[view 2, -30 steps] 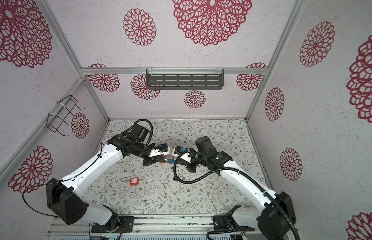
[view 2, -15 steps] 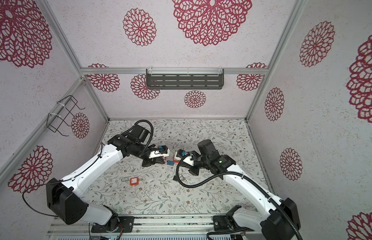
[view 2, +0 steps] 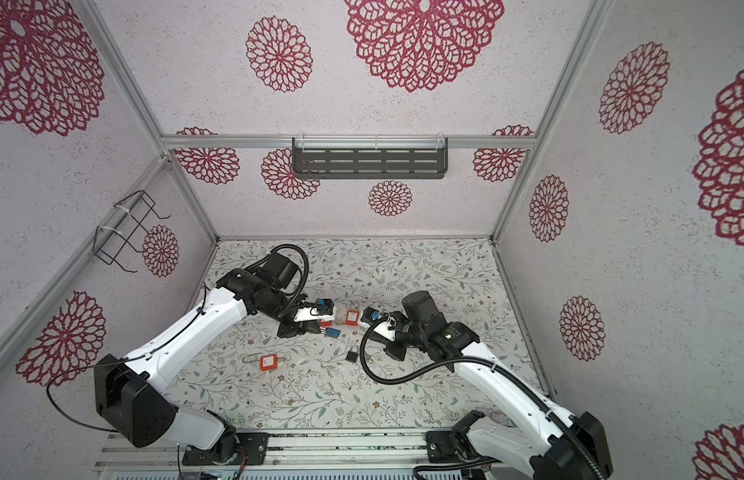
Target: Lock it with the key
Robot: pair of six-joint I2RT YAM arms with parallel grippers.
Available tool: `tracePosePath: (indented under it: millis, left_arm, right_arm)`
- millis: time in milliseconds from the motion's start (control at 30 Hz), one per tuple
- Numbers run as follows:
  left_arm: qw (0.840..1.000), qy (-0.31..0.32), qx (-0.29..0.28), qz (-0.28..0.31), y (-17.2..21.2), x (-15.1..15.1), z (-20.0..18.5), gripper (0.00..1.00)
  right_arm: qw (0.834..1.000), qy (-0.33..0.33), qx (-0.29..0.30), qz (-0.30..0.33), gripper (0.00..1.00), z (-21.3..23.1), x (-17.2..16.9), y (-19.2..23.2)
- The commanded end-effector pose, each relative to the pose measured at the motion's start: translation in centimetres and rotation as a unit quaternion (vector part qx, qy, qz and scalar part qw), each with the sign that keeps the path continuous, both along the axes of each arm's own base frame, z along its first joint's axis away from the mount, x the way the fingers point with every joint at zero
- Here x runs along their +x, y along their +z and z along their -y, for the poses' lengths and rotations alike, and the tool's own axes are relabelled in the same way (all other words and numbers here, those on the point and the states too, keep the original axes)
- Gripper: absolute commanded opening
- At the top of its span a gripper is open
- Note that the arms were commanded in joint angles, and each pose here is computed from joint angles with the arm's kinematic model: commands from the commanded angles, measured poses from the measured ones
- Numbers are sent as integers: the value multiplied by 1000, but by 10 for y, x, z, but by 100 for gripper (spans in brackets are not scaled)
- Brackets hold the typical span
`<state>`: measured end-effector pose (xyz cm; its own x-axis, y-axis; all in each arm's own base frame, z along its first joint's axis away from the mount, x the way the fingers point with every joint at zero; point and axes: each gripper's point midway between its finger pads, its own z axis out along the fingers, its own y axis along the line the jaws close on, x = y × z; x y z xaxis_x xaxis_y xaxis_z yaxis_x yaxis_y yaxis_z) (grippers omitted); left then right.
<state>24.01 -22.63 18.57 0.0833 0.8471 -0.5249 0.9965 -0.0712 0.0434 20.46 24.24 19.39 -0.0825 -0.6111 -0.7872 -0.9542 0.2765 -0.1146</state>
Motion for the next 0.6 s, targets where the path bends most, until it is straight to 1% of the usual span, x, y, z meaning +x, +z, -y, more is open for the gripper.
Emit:
tracePosePath:
  millis: [0, 100, 200, 300, 567]
  left_arm:
    - [999, -13, 46, -23, -14, -9, -15, 0]
    - [996, -27, 74, -38, -25, -15, -19, 0]
    - [990, -27, 124, -57, -42, -18, -31, 0]
    - [983, -31, 163, -75, -55, -19, -40, 0]
    - [965, -57, 243, -85, -78, -8, -50, 0]
  right_arm:
    - [999, -28, 25, 2, 0, 4, 1, 10]
    - [998, -54, 11, -9, 0, 11, 3, 1]
    - [997, -75, 6, -22, 0, 13, 7, -4]
    - [996, -81, 12, -28, 0, 12, 8, -6]
    - [996, -78, 32, -23, 0, 11, 4, -5]
